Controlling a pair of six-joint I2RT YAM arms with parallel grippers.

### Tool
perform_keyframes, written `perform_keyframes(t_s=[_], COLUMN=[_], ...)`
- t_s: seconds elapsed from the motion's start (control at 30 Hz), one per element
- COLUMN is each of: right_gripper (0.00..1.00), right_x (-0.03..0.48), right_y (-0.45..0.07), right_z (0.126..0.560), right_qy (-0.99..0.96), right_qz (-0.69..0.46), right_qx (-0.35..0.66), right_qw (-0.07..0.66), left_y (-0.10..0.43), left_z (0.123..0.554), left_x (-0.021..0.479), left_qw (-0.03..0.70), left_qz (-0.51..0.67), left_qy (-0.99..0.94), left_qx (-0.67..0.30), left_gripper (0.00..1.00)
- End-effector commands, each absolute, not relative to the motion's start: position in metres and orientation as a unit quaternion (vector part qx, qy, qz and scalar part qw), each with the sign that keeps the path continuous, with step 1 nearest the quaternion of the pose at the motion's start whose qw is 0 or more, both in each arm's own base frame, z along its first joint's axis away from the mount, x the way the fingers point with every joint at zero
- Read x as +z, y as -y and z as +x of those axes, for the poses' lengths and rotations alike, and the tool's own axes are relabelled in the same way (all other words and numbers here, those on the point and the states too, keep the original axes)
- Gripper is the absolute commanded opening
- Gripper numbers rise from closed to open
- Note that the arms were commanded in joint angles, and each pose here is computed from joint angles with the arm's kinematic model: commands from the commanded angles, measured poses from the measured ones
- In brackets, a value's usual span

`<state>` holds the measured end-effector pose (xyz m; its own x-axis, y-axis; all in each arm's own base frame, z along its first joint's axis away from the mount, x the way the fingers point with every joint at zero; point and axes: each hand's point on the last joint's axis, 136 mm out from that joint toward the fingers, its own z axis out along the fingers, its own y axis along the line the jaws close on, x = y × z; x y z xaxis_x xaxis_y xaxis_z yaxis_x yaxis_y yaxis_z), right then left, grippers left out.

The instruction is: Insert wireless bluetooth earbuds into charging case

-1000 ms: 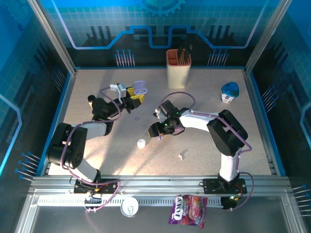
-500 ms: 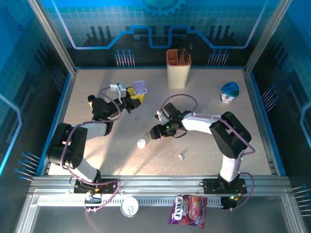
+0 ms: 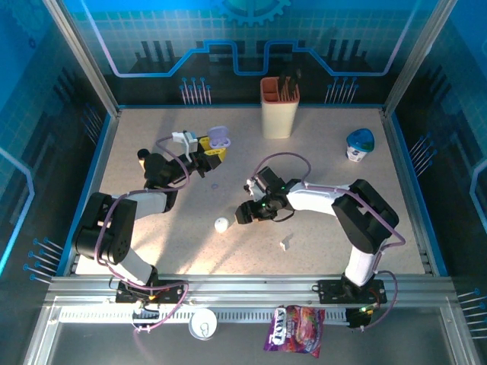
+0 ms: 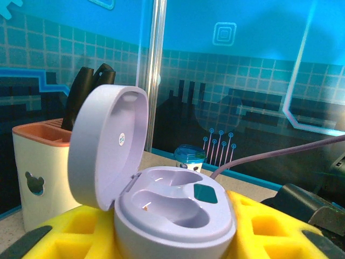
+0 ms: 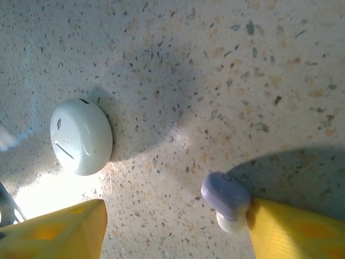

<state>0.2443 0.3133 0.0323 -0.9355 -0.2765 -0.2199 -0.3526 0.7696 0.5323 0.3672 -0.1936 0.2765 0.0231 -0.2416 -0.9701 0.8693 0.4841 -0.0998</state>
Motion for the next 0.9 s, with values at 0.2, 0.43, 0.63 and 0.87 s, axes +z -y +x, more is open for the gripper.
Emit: perform_keyframes(t_s=[0.2,0.43,0.63,0.87], right_gripper=[0.67,0.65,0.65,0.60], right_x=[0.050,0.048,0.035,0.027], right_y=[-0.308,-0.316,-0.324,-0.321], right_z=[0.248,0.268,0.269,0.257], right_qy=[-0.938,-0.934,-0.930,-0.926], right_qz=[-0.151,-0.160,-0.164,-0.155], right_qx=[0.302,0.311,0.326,0.343], right_qw=[0.074,0.075,0.050,0.034], left_y=[0.192,0.192,0.192,0.193], left_z=[0.361,0.359,0.358,0.357], left_x=[0.286,0.286,0.286,0.288], left_qw=[0.664,0.664,0.663,0.662], left_qz=[0.292,0.293,0.293,0.302], left_qy=[-0.541,-0.541,-0.541,-0.536], left_qx=[-0.425,-0.426,-0.427,-0.428], left_gripper=[0.28,0.28,0.28,0.27])
